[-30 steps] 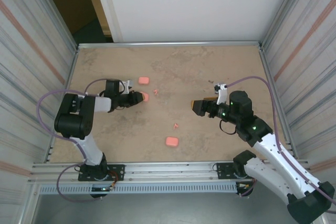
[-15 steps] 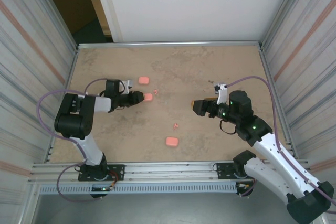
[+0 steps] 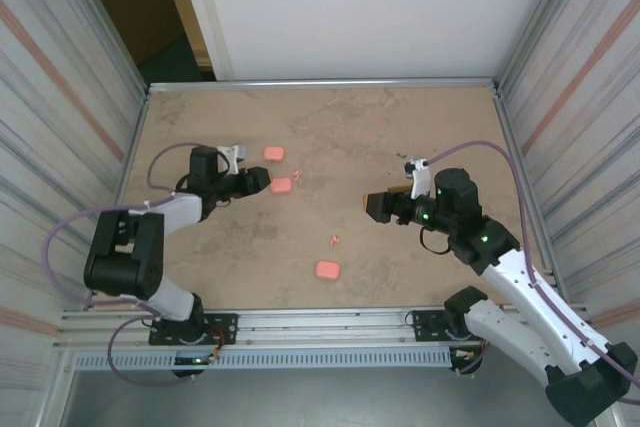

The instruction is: Insert the wireless bluetooth earbuds into the charging case

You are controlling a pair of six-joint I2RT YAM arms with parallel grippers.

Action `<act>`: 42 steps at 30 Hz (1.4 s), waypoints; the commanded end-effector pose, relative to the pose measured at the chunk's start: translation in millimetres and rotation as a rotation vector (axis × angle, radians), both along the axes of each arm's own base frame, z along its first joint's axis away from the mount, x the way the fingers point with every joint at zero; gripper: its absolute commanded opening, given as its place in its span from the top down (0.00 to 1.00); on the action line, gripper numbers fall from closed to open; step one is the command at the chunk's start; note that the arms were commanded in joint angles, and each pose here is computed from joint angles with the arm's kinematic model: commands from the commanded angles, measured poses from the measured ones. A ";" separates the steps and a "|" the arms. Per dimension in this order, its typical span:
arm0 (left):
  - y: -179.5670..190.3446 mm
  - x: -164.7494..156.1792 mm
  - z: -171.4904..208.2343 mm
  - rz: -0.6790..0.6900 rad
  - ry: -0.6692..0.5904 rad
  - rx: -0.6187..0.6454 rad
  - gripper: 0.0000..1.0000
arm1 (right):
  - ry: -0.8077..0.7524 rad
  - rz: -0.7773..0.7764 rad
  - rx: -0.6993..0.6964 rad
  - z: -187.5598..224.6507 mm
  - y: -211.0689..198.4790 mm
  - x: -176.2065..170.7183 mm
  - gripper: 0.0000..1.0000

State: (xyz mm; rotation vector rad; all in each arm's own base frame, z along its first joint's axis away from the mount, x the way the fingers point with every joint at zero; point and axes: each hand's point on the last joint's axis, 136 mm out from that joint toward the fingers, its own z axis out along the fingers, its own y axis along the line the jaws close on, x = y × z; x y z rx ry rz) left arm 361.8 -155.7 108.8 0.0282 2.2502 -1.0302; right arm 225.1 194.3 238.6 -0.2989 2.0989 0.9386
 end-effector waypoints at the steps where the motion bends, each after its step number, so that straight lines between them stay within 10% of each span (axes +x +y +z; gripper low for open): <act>1: 6.8 -5.2 29.9 0.018 -0.096 0.006 0.52 | -0.041 0.101 -0.033 7.6 11.9 -8.6 0.15; 18: 44.4 -56.9 128.2 0.181 -0.449 0.092 0.30 | -0.275 0.795 -0.498 -67.2 95.5 -86.6 0.13; 42: 59.1 -69.4 135.6 0.251 -0.520 0.128 0.24 | -0.152 1.009 -1.087 -192.7 88.1 -87.1 0.15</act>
